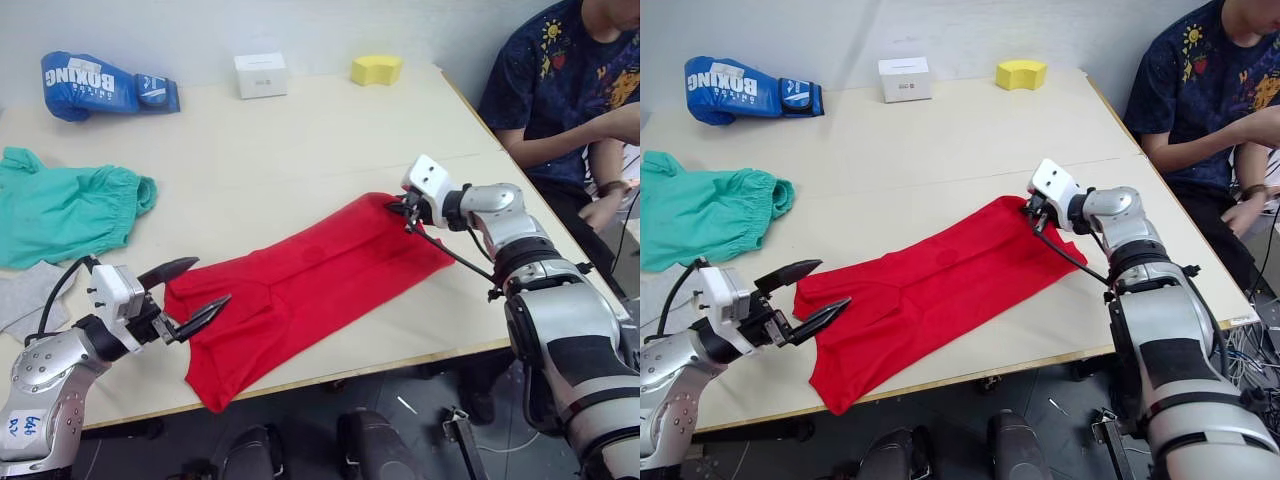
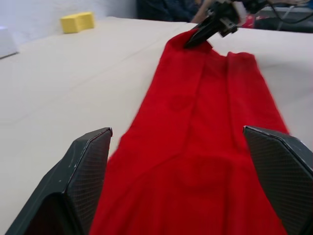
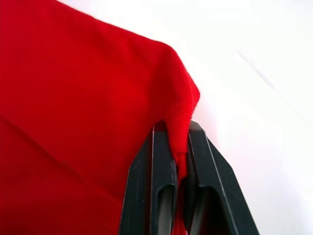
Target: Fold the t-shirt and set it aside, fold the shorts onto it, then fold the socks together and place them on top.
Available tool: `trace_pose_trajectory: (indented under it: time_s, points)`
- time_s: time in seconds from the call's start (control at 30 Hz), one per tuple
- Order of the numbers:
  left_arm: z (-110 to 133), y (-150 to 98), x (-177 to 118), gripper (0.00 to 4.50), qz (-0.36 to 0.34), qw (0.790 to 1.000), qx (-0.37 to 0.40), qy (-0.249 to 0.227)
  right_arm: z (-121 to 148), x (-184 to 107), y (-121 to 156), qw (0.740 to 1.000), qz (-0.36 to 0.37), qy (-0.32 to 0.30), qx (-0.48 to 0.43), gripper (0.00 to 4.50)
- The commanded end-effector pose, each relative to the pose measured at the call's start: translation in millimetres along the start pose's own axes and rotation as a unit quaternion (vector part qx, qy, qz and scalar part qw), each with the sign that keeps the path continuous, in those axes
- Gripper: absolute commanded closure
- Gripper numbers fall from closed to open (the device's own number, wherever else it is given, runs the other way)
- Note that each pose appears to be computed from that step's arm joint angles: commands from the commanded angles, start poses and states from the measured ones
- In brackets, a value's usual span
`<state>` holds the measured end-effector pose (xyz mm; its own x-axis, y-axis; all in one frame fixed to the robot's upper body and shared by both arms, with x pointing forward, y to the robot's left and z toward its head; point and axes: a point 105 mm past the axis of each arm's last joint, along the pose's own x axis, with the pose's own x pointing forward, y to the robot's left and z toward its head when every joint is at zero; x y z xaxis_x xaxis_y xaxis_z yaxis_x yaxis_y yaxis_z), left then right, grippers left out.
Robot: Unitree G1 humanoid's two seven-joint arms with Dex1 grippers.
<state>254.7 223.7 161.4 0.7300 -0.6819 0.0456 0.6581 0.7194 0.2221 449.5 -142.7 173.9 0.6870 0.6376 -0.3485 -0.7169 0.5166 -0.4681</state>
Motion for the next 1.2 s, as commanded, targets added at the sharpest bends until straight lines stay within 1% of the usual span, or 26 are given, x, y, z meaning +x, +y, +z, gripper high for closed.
trace_pose_trajectory:
  time_s: [0.03, 0.1, 0.17, 0.27, 0.33, 0.4, 0.43, 0.47, 0.5, 0.63, 0.73, 0.8, 0.9, 1.03, 1.07, 1.13, 1.2]
  points:
    - [5, 16, -2, 0.0, 0.044, 0.999, 0.017, -0.021, 18, 3, -15, 0.998, -0.056, -0.023, 0.005, 4.48]
    - [3, 17, 3, 0.0, 0.045, 0.999, 0.017, -0.025, 17, 4, -15, 0.998, -0.054, -0.021, 0.027, 3.96]
    - [2, 16, 7, 0.0, 0.041, 0.999, 0.017, -0.026, 14, 4, -12, 0.999, -0.045, -0.011, 0.014, 3.39]
    - [-2, 15, 12, 0.0, 0.032, 0.999, 0.014, -0.017, 16, -4, -20, 0.998, -0.056, -0.027, 0.015, 2.32]
    - [-3, 15, 13, 0.0, 0.031, 0.999, 0.013, -0.014, 16, -14, -28, 0.996, -0.066, -0.04, 0.032, 1.61]
    - [-4, 18, 12, 0.0, 0.033, 0.999, 0.013, -0.01, 12, -35, -43, 0.991, -0.082, -0.06, 0.083, 0.88]
    - [-5, 21, 12, 0.0, 0.034, 0.999, 0.012, -0.008, 12, -45, -46, 0.989, -0.075, -0.076, 0.1, 0.51]
    - [-6, 22, 11, 0.0, 0.034, 0.999, 0.012, -0.006, 12, -51, -48, 0.988, -0.068, -0.087, 0.11, 0.21]
    - [-6, 23, 11, 0.0, 0.034, 0.999, 0.011, -0.006, 11, -56, -49, 0.987, -0.065, -0.091, 0.112, 0.05]
    - [-11, 25, 14, 0.0, 0.025, 1.0, 0.004, 0.0, 6, -80, -48, 0.981, -0.062, -0.123, 0.135, 0.05]
    - [-13, 27, 26, 0.0, 0.005, 1.0, 0.001, 0.005, -1, -97, -35, 0.98, -0.079, -0.123, 0.133, 0.05]
    - [-13, 30, 35, 0.0, -0.008, 1.0, 0.005, 0.012, -6, -112, -22, 0.98, -0.086, -0.109, 0.142, 0.05]
    - [-10, 37, 49, 0.0, -0.03, 0.999, 0.004, 0.011, -13, -138, 1, 0.979, -0.086, -0.081, 0.168, 0.05]
    - [-8, 45, 66, 0.0, -0.06, 0.998, 0.012, 0.017, -16, -166, 27, 0.967, -0.093, -0.061, 0.227, 0.05]
    - [-8, 48, 71, 0.0, -0.066, 0.998, 0.013, 0.021, -17, -172, 36, 0.964, -0.091, -0.058, 0.243, 0.05]
    - [-11, 52, 83, 0.0, -0.087, 0.995, 0.012, 0.038, -25, -183, 56, 0.952, -0.094, -0.024, 0.292, 0.05]
    - [-16, 56, 93, 0.0, -0.106, 0.993, 0.002, 0.059, -28, -188, 73, 0.934, -0.086, -0.015, 0.346, 0.05]
